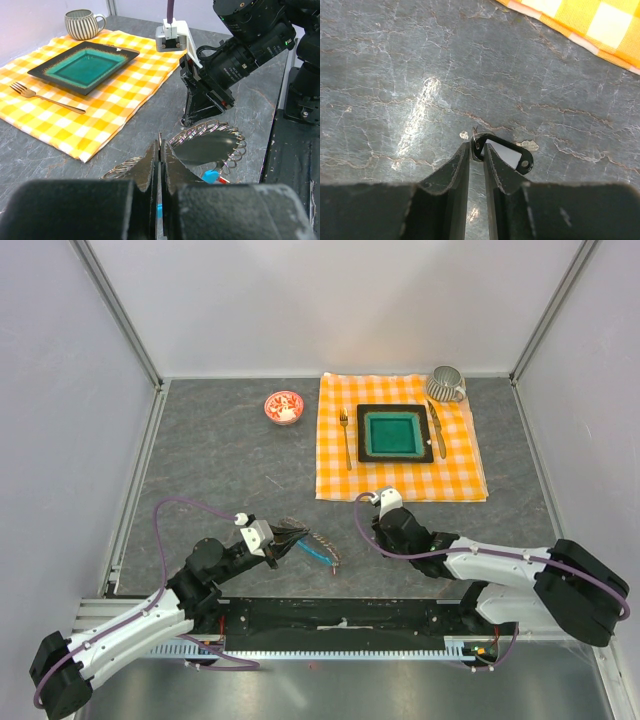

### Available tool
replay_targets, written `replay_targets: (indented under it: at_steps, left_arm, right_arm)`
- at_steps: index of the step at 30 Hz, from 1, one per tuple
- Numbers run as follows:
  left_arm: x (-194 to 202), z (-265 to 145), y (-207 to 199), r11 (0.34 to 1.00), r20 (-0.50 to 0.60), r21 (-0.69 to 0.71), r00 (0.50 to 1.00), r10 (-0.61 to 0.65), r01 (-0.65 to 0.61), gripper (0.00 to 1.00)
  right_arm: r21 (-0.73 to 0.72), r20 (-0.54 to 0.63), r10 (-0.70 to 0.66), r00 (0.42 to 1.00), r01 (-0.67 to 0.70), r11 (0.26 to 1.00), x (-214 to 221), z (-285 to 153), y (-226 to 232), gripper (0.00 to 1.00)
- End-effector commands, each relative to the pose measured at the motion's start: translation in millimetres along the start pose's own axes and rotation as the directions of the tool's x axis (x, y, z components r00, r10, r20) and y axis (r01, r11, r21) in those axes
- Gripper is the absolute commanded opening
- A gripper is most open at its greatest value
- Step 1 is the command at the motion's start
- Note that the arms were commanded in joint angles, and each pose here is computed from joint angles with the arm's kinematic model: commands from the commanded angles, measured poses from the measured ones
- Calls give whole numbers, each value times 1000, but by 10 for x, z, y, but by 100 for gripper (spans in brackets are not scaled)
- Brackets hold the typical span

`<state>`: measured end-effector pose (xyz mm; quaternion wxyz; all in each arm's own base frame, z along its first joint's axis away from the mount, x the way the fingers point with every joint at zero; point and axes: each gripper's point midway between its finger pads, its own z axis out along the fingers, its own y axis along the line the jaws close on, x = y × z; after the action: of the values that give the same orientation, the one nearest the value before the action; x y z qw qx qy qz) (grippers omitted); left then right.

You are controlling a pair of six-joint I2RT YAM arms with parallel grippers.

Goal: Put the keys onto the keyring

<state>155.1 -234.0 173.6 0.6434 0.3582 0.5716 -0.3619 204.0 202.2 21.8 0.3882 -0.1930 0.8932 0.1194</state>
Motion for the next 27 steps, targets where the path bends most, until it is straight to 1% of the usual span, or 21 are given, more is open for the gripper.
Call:
replay_targets:
  at_steps: [1,8,12,18,22,27]
  left_arm:
    - [-301,37,16,999,91,-2,995,32,-32,2]
    - [-304,41,10,999,91,1,995,33,-34,2]
    - [-293,39,14,999,88,0,996,33,-33,2]
    - [-296,42,12,999,88,1,996,33,-33,2]
    - [-284,44,8,999,84,4,996,34,-34,2]
    - [-303,46,-17,999,94,19,995,46,-48,2]
  right_arm:
    - [-4,59,2,998,-1,1000,-178,25,47,24]
    - [15,66,2,998,-3,1000,-202,36,22,24]
    - [25,56,0,998,-2,1000,-187,61,14,21]
    - [29,60,-2,998,0,1000,-207,67,13,11]
    - [23,68,-15,998,14,1000,-251,41,20,0]
    - [-15,96,-30,995,31,999,-420,-71,92,0]
